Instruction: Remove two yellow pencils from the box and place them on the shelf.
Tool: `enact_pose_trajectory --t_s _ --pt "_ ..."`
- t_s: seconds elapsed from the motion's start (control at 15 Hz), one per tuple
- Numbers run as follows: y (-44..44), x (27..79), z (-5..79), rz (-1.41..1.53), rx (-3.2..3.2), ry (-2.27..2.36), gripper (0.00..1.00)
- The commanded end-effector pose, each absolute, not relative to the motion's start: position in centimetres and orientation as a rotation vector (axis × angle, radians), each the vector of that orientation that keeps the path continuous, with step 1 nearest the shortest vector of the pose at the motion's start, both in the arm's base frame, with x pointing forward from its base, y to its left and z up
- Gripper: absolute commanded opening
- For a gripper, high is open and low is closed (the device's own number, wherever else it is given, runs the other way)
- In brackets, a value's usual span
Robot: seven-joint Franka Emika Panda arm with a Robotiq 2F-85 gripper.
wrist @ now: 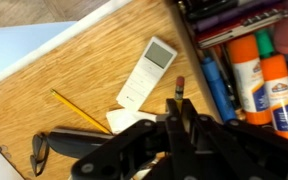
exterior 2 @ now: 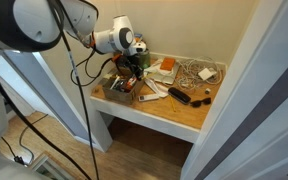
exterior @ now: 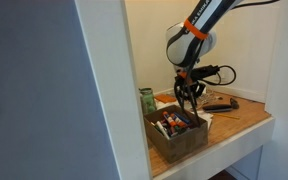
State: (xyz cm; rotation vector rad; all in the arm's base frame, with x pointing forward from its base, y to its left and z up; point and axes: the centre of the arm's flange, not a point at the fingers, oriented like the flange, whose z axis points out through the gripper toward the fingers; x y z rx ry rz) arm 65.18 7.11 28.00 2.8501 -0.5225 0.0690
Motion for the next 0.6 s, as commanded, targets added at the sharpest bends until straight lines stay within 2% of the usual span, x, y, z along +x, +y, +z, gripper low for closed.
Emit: enact_pose_trajectory --t_s 0.0,0.53 --pt "2.4 60.9 27.3 0.100 2.882 -0.278 0.02" --pt "-5.2 56.5 23.4 0.187 2.912 0.126 0.02"
